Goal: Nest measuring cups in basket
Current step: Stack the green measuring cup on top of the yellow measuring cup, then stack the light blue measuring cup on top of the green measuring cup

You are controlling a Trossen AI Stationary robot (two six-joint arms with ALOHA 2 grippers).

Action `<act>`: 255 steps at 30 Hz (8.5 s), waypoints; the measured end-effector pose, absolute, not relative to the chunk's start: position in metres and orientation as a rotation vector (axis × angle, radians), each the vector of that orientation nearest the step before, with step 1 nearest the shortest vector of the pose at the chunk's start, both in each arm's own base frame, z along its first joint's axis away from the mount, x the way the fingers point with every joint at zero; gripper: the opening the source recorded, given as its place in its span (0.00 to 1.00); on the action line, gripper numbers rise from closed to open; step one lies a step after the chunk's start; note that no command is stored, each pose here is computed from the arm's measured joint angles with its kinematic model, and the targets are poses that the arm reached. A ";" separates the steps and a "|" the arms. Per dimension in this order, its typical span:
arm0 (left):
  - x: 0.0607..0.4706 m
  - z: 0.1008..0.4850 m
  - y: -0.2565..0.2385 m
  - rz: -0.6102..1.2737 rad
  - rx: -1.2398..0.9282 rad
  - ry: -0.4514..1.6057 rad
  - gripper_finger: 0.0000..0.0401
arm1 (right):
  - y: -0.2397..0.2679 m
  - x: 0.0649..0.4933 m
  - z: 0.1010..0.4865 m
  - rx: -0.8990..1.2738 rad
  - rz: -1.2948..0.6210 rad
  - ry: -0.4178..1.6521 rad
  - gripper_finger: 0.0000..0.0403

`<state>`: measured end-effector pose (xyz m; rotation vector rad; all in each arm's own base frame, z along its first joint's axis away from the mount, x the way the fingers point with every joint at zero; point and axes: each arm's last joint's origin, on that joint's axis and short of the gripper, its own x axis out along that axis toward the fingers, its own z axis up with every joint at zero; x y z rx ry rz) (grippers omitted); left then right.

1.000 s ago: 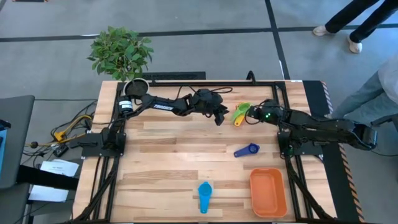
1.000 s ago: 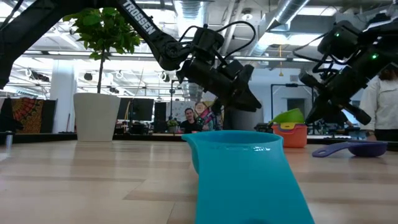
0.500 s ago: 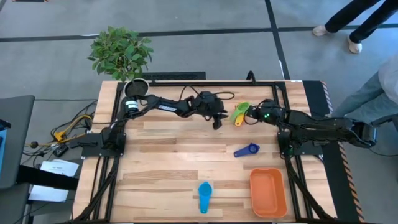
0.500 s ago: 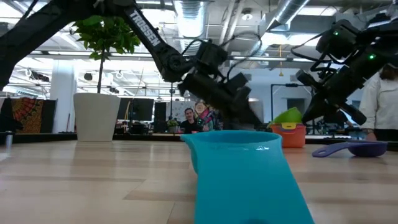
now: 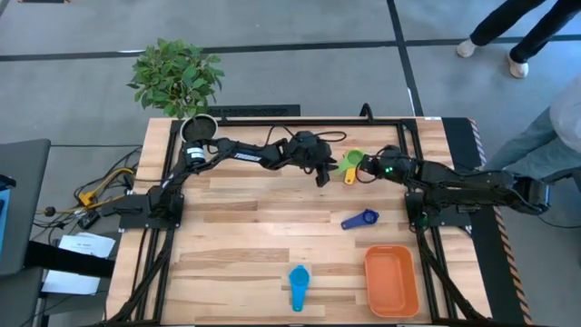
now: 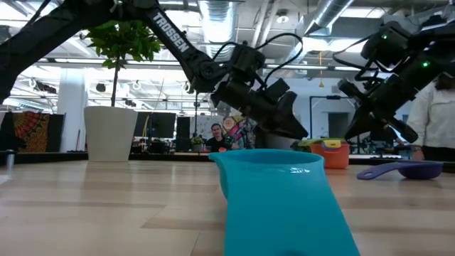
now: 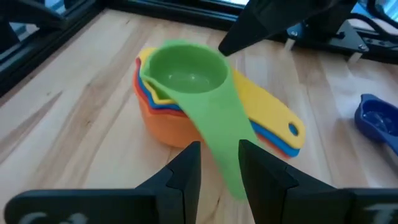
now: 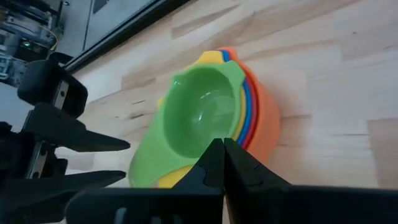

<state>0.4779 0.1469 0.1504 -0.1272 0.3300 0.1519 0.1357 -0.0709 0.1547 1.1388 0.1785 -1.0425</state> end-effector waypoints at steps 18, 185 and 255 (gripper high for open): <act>0.482 0.161 0.161 0.351 -0.138 0.548 0.24 | -0.045 0.140 0.150 1.219 -1.074 0.150 0.01; 0.470 0.221 -0.117 0.158 -0.380 0.898 0.06 | 0.136 0.140 0.180 1.041 -0.212 0.224 0.12; 0.454 0.292 0.210 0.133 -0.146 0.609 0.34 | -0.036 0.148 0.141 1.364 -0.526 -0.126 0.01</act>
